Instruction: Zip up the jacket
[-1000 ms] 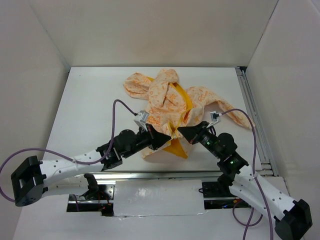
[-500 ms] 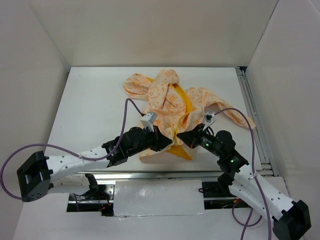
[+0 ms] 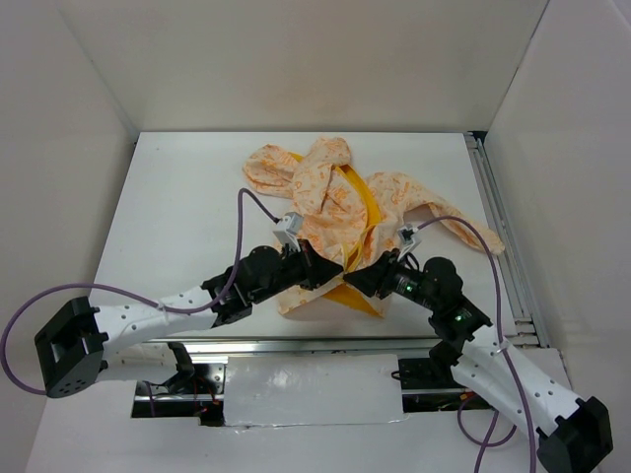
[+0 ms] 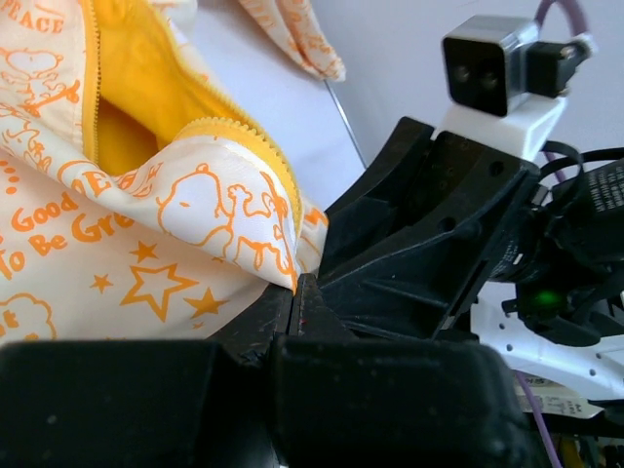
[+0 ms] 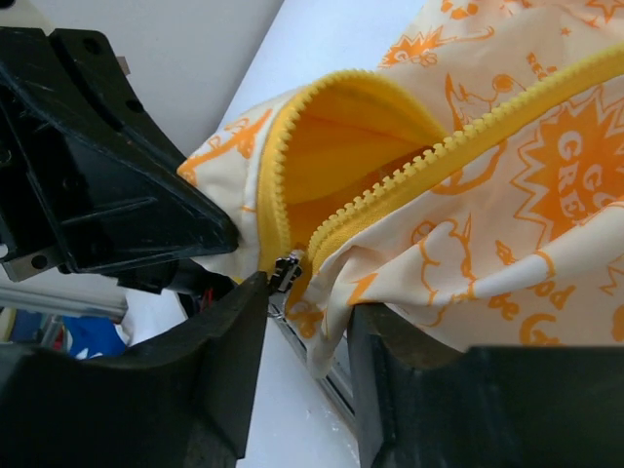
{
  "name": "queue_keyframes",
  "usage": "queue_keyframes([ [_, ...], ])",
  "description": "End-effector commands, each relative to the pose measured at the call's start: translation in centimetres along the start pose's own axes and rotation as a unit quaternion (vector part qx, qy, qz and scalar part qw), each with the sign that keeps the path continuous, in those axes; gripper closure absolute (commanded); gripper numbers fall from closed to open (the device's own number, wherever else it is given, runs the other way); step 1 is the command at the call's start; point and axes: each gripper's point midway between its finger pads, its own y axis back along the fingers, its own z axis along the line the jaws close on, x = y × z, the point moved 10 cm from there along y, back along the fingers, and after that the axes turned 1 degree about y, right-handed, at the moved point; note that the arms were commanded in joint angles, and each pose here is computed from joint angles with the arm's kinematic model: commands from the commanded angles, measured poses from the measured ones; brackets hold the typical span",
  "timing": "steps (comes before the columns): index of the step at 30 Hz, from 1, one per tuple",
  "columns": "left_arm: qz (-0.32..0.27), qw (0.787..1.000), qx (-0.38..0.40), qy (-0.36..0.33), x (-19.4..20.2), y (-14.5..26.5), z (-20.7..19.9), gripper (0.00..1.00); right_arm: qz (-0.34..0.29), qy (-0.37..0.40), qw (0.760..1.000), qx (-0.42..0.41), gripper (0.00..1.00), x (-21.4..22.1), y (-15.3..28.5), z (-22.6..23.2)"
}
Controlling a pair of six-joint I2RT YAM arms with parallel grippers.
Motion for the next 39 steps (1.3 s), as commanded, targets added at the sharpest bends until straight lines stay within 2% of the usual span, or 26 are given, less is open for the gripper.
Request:
queue_keyframes([
  [1,-0.054,0.996,0.065,0.011,-1.7,0.4,-1.9,1.0,-0.016,-0.005,1.0,-0.002,0.54,-0.8,0.4,0.8],
  [8,-0.05,0.996,0.074,0.015,-1.4,0.4,-1.8,1.0,-0.059,-0.015,0.997,-0.046,0.54,-1.1,0.5,1.4],
  [12,-0.057,0.995,0.084,0.019,-1.5,0.7,-2.0,1.0,-0.061,-0.011,0.996,-0.071,0.56,-1.0,0.5,1.5],
  [21,-0.065,0.992,0.11,0.019,-1.8,1.0,-2.5,1.0,-0.064,-0.005,0.992,-0.111,0.73,-1.0,0.6,1.8],
  [23,-0.066,0.991,0.116,0.017,-1.9,1.1,-2.6,1.0,-0.063,-0.005,0.992,-0.112,0.81,-1.1,0.6,1.7],
  [24,-0.067,0.99,0.122,0.014,-2.0,1.2,-2.8,1.0,-0.061,-0.004,0.992,-0.114,0.93,-1.0,0.6,1.7],
  [25,-0.066,0.99,0.121,0.013,-1.9,1.3,-2.7,1.0,-0.063,-0.006,0.992,-0.112,1.0,-1.1,0.6,1.7],
  [32,-0.047,0.995,0.09,0.012,-2.0,1.4,-2.6,1.0,-0.093,0.017,0.988,-0.121,1.0,-1.3,1.3,2.1],
  [34,-0.04,0.996,0.075,0.014,-1.9,1.4,-2.5,0.88,-0.096,0.024,0.989,-0.113,1.0,-1.2,1.5,2.0],
  [35,-0.036,0.997,0.066,0.014,-1.9,1.4,-2.3,0.74,-0.102,0.029,0.988,-0.11,1.0,-1.3,1.6,1.9],
  [36,-0.036,0.997,0.07,0.009,-2.0,1.6,-2.5,0.66,-0.104,0.036,0.988,-0.111,1.0,-1.3,1.7,1.9],
  [38,-0.034,0.997,0.071,0.005,-1.9,1.7,-2.3,0.55,-0.105,0.041,0.987,-0.111,1.0,-1.4,1.8,2.0],
  [39,-0.033,0.997,0.075,0.003,-1.9,1.9,-2.4,0.53,-0.105,0.045,0.988,-0.108,1.0,-1.4,1.8,2.0],
])
